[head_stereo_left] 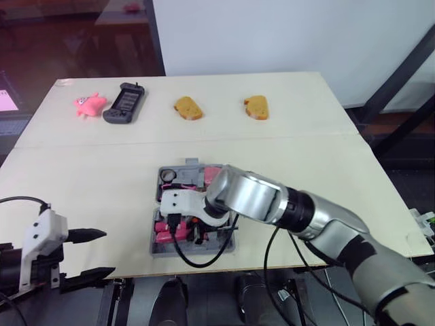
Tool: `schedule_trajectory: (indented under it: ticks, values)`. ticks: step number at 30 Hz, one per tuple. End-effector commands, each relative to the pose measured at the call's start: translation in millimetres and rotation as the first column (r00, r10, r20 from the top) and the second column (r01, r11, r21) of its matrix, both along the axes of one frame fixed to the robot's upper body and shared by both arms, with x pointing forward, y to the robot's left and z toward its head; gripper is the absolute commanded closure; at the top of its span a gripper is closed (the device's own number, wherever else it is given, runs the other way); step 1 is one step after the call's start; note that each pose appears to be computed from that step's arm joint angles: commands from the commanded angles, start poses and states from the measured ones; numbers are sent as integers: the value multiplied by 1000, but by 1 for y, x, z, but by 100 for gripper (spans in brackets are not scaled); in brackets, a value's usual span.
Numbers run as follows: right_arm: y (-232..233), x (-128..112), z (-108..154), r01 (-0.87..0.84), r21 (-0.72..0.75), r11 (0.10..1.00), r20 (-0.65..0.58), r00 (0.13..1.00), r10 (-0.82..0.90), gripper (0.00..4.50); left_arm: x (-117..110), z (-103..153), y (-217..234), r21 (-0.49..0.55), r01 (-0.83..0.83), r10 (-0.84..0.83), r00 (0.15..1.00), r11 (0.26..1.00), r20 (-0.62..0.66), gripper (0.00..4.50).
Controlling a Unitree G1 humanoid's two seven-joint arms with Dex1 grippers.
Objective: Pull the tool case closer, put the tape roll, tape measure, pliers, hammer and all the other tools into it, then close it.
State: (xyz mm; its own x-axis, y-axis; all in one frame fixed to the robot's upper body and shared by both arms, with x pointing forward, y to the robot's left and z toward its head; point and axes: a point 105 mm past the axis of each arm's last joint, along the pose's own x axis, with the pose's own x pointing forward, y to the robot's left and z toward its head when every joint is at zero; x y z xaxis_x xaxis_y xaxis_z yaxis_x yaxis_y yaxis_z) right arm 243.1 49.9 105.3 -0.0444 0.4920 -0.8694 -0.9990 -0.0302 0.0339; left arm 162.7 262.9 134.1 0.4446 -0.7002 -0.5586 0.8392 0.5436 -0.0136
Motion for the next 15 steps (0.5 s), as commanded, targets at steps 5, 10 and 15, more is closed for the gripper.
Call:
schedule_trajectory:
  ticks: [5, 10, 15]
  values:
    - [19, -11, -7, 37, 42, 998, -41, 999, -36, 409, -6, 12, 3, 22, 7, -7, 1000, 1000, 6, 0]
    - [20, -5, -11, 75, 37, 996, -36, 997, -74, 409, 0, 19, -2, 29, 30, -30, 999, 999, 15, 0]
    - [20, -6, -20, 70, 11, 997, -34, 997, -70, 409, 5, 24, -5, 34, 41, -42, 999, 999, 22, 0]
